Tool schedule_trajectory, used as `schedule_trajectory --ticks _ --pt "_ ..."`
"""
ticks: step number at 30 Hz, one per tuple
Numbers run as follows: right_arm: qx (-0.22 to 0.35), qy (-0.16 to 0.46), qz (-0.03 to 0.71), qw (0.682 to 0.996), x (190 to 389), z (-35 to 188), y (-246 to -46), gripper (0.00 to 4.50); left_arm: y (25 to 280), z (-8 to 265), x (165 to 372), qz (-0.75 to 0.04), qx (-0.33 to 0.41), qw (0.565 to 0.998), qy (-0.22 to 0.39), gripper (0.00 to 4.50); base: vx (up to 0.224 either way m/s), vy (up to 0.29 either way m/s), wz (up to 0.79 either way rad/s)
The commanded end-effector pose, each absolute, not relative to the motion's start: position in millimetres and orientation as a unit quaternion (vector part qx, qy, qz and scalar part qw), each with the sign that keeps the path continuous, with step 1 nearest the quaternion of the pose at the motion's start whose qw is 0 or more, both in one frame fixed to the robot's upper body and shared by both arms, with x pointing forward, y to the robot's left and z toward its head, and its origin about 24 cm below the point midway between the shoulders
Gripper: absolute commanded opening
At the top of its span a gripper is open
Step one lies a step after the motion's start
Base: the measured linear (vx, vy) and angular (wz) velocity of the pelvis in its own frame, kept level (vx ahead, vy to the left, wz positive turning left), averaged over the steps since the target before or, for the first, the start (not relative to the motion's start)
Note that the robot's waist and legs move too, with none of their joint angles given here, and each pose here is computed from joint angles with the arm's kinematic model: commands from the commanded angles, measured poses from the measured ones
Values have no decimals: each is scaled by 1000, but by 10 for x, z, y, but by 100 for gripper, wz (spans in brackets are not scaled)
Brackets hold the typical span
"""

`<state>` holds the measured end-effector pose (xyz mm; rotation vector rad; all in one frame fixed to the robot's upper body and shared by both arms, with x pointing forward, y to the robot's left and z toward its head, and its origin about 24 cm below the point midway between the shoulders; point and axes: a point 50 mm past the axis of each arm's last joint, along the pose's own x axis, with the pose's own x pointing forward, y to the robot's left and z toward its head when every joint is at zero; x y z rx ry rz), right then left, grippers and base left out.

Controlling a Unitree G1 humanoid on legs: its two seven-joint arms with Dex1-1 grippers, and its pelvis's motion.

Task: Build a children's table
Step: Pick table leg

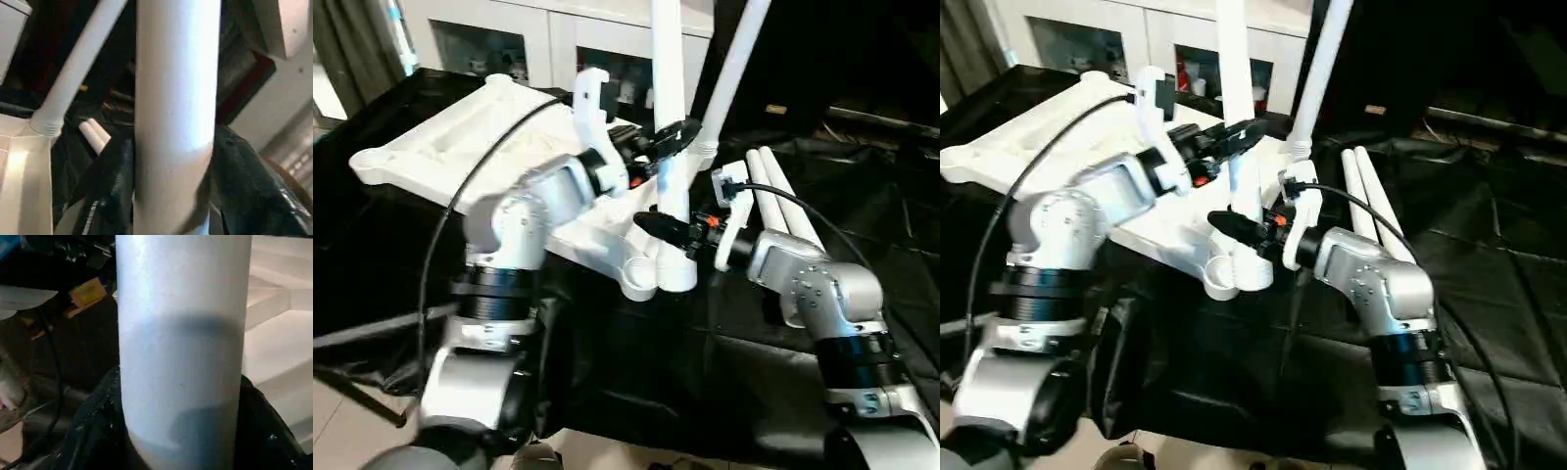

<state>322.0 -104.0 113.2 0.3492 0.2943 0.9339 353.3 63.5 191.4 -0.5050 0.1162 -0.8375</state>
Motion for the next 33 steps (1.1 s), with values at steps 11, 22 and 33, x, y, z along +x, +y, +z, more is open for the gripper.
schedule_trajectory --ticks 11,22,33 --pt "155 124 444 874 3258 1207 -1053 191 521 2005 3455 -445 -269 853 46 179 0 0 0" --pt "139 123 446 875 3272 1227 -1094 287 593 2041 3469 -452 -257 853 35 179 0 0 0" --pt "121 151 487 852 3235 1281 -1250 302 621 2089 3428 -495 -220 840 34 179 0 0 0"
